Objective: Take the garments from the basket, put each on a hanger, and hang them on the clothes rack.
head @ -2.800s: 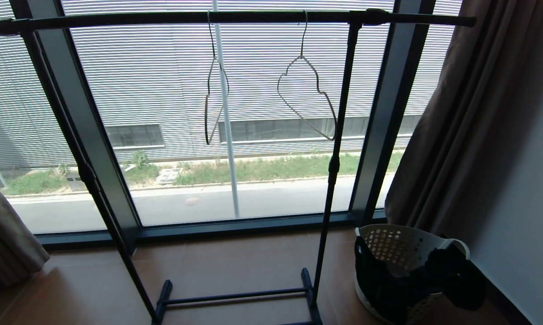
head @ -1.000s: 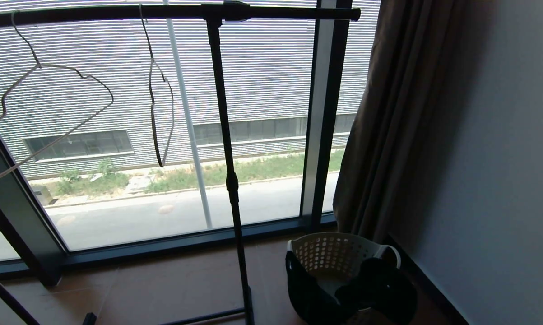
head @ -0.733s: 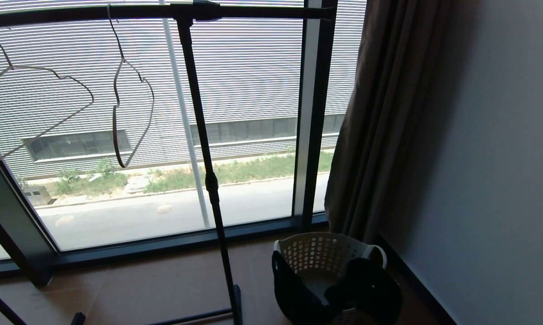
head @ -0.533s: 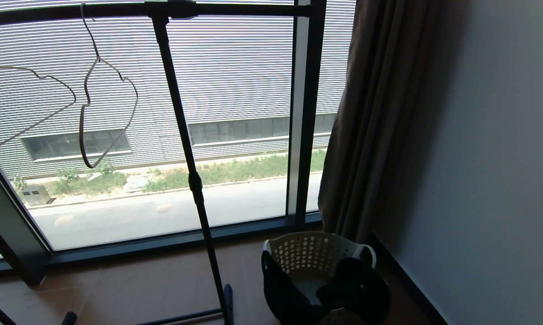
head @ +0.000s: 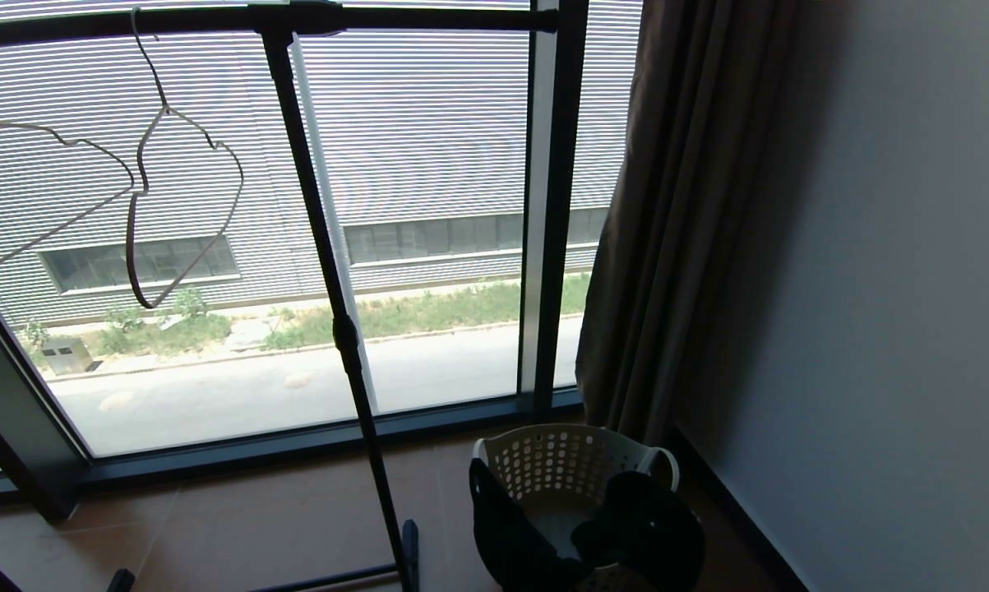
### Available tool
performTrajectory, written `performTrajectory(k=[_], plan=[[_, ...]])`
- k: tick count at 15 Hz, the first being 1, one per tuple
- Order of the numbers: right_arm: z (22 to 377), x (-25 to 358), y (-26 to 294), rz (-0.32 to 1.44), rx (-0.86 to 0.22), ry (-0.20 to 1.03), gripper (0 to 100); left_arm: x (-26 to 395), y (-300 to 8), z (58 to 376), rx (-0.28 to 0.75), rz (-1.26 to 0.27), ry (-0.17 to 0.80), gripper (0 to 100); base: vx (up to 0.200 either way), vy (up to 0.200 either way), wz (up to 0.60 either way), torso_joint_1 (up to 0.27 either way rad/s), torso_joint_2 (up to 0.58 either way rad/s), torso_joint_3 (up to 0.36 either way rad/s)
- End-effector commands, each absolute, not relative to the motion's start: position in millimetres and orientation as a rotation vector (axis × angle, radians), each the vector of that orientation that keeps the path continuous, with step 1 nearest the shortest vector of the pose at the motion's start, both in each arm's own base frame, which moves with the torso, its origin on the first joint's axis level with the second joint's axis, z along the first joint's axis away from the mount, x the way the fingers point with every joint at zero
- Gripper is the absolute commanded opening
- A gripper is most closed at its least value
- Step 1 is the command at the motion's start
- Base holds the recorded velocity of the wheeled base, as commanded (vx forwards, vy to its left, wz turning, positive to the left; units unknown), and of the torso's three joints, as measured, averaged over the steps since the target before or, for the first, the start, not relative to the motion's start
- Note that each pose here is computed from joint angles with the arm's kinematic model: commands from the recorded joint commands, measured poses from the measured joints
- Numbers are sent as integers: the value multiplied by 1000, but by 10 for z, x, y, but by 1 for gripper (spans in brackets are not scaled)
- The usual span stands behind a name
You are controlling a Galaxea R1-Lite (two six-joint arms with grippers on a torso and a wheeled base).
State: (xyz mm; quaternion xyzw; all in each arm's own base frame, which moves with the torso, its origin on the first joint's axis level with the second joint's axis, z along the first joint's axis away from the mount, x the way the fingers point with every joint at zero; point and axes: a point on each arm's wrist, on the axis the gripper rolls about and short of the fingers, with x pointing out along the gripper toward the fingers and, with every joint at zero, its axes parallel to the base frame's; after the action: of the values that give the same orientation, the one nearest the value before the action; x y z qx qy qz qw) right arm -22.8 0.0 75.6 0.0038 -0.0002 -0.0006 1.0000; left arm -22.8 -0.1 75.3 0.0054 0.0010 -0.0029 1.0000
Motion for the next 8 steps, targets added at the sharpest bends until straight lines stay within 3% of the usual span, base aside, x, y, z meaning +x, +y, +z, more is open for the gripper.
performTrajectory(k=[1, 7, 8], plan=[[756, -228, 0, -2, 8, -2, 100, -228, -1, 755, 11, -6, 0, 100, 0, 0, 0, 0, 0, 0], [756, -228, 0, -2, 8, -2, 100, -228, -1, 753, 11, -6, 2, 100, 0, 0, 0, -15, 86, 73], [756, -228, 0, -2, 8, -2, 100, -228, -1, 753, 11, -6, 2, 100, 0, 0, -600, 2, 32, 32]])
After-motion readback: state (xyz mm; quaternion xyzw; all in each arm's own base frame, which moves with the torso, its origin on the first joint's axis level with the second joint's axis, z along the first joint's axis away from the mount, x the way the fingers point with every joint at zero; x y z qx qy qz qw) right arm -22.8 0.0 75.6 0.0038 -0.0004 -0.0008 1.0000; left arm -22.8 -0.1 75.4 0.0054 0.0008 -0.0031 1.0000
